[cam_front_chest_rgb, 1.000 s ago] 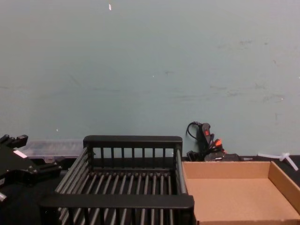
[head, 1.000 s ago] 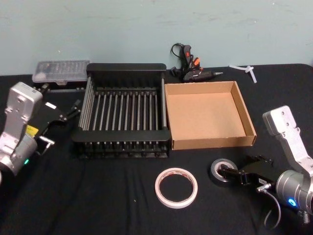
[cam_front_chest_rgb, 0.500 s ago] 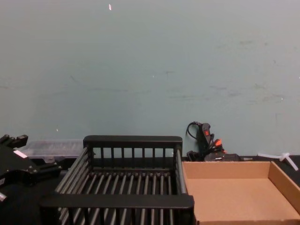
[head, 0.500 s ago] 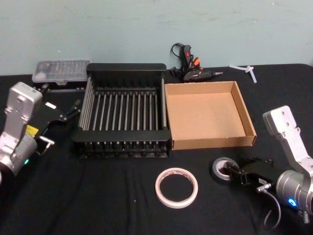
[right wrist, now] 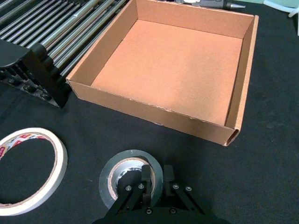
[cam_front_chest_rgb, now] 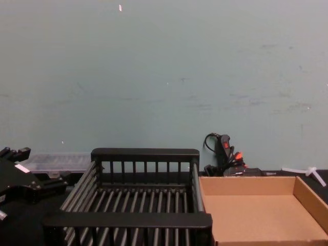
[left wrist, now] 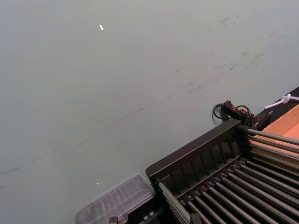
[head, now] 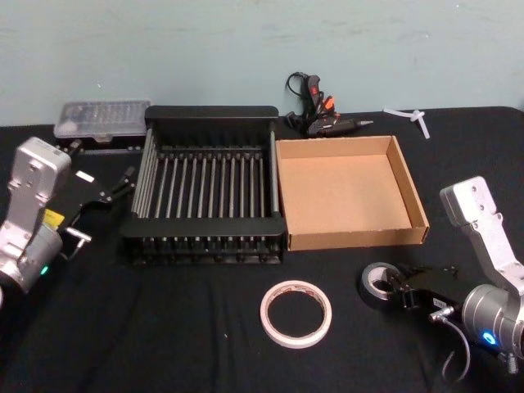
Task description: Pick up the white tape and place it into the black box , Pick up the silver tape and place it into the brown box.
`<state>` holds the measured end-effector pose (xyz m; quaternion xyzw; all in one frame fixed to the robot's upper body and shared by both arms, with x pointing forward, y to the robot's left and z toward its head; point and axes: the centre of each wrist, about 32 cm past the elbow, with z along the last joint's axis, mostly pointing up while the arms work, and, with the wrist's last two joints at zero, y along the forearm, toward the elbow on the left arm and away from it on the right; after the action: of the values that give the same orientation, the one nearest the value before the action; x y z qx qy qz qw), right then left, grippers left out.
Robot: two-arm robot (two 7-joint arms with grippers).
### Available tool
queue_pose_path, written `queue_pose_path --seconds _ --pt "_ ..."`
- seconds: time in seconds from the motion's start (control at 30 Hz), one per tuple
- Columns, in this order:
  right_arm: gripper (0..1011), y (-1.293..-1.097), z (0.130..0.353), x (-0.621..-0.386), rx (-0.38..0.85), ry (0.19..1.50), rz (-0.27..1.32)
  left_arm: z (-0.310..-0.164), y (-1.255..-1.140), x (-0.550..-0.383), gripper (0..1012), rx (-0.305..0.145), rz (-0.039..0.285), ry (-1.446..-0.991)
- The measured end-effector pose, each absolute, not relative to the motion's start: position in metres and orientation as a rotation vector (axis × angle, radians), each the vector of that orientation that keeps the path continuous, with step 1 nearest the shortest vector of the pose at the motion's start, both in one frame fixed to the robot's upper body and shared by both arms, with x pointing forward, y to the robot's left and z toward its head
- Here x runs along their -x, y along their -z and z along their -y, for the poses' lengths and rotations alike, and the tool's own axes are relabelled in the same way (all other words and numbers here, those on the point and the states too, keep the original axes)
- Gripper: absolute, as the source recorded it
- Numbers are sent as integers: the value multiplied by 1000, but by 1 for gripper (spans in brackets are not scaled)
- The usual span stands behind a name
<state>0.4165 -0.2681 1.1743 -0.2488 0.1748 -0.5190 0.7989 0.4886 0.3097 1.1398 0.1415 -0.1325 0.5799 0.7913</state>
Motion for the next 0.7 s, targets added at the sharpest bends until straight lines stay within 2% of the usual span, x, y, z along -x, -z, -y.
queue_pose_path --seconds 0.37,0.7 --pt "164 -1176 269 -416 516 1114 -376 -310 -1140 -489 1001 -304 285 -1248" --pt "164 -1190 270 -414 473 1095 -349 -310 -1140 -489 1001 -304 285 -1248"
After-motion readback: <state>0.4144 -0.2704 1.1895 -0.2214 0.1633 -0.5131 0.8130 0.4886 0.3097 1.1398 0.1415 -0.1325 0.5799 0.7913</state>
